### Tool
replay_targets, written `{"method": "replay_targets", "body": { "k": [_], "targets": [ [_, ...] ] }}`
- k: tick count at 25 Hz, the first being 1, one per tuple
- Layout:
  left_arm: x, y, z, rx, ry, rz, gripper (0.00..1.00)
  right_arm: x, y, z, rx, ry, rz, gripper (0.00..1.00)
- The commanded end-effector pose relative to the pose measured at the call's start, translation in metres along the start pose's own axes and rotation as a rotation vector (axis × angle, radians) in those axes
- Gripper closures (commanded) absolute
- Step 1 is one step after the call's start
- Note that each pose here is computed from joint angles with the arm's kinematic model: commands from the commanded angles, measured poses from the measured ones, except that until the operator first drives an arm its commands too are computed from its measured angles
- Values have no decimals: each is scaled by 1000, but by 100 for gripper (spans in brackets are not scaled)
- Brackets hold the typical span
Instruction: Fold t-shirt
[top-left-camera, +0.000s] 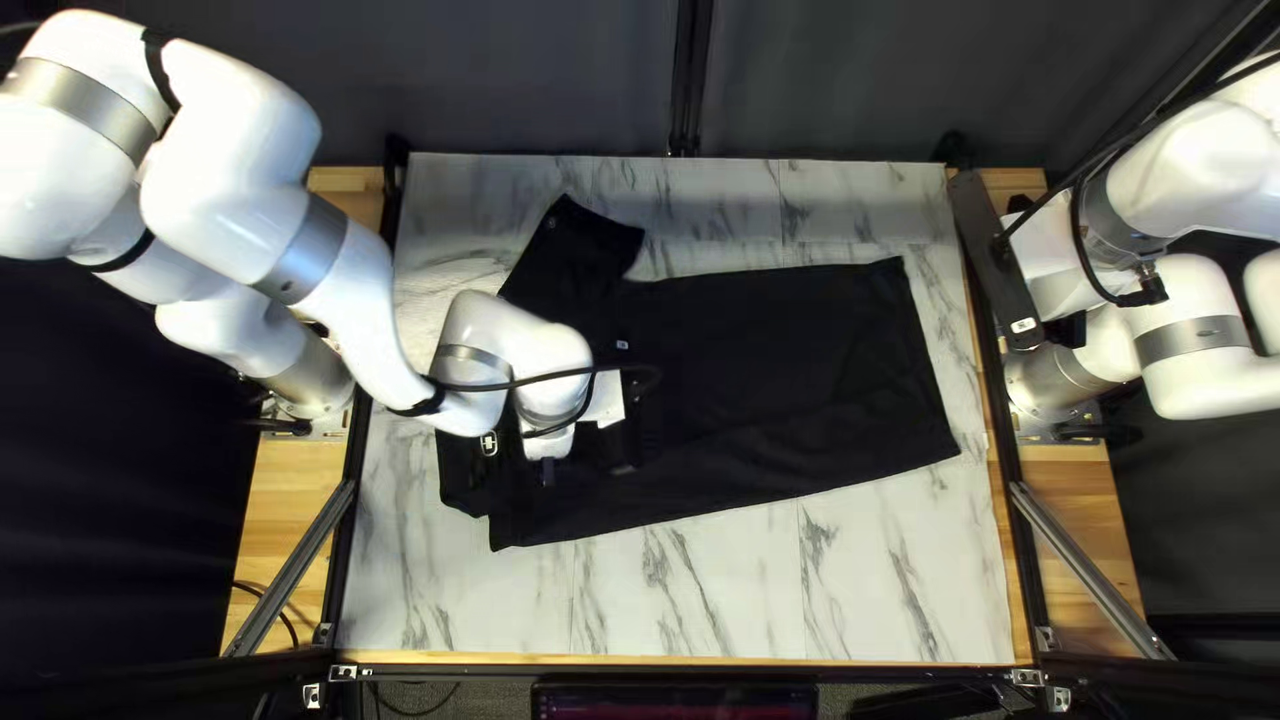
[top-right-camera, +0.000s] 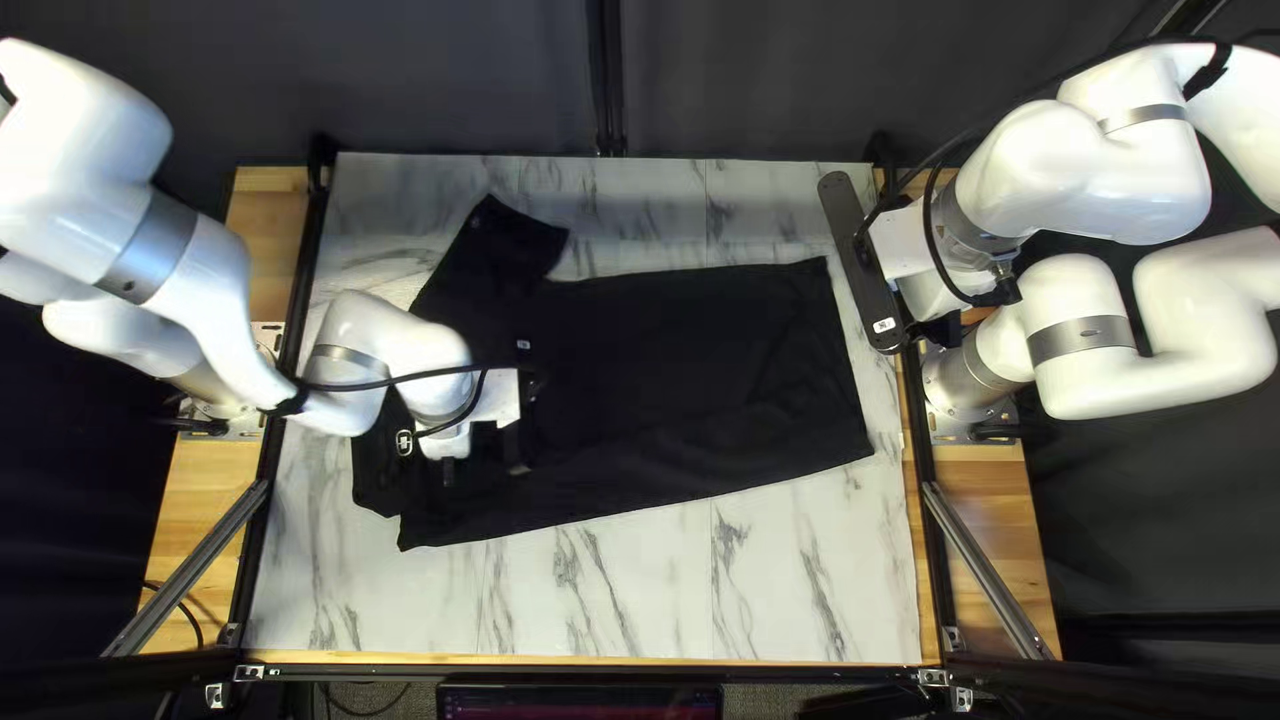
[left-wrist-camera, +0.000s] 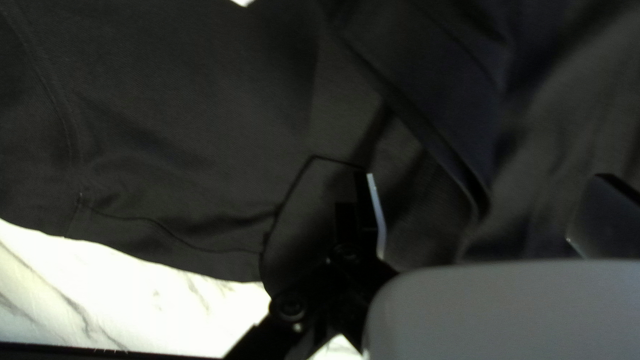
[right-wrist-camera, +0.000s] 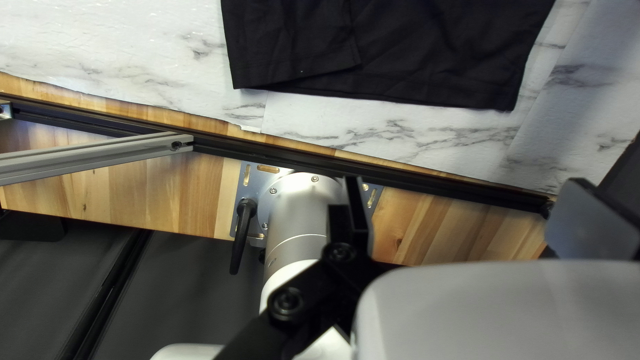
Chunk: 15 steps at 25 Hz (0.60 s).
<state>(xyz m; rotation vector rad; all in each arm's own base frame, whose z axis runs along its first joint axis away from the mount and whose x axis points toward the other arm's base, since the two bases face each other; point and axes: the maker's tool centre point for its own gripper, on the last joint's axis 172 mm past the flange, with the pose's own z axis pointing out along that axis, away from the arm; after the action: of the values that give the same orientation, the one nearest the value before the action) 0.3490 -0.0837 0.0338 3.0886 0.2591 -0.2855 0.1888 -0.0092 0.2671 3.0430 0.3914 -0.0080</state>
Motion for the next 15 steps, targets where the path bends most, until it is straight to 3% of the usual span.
{"method": "replay_targets", "body": {
  "k": [1,10,15],
  "targets": [
    [0,7,-3,-25,-7,1,100,0,0,0,0,0,0,0],
    [-14,54,-33,-20,16,48,100,0,0,0,0,0,0,0],
    [-25,88,-37,-17,30,113,100,0,0,0,0,0,0,0]
  ]
}}
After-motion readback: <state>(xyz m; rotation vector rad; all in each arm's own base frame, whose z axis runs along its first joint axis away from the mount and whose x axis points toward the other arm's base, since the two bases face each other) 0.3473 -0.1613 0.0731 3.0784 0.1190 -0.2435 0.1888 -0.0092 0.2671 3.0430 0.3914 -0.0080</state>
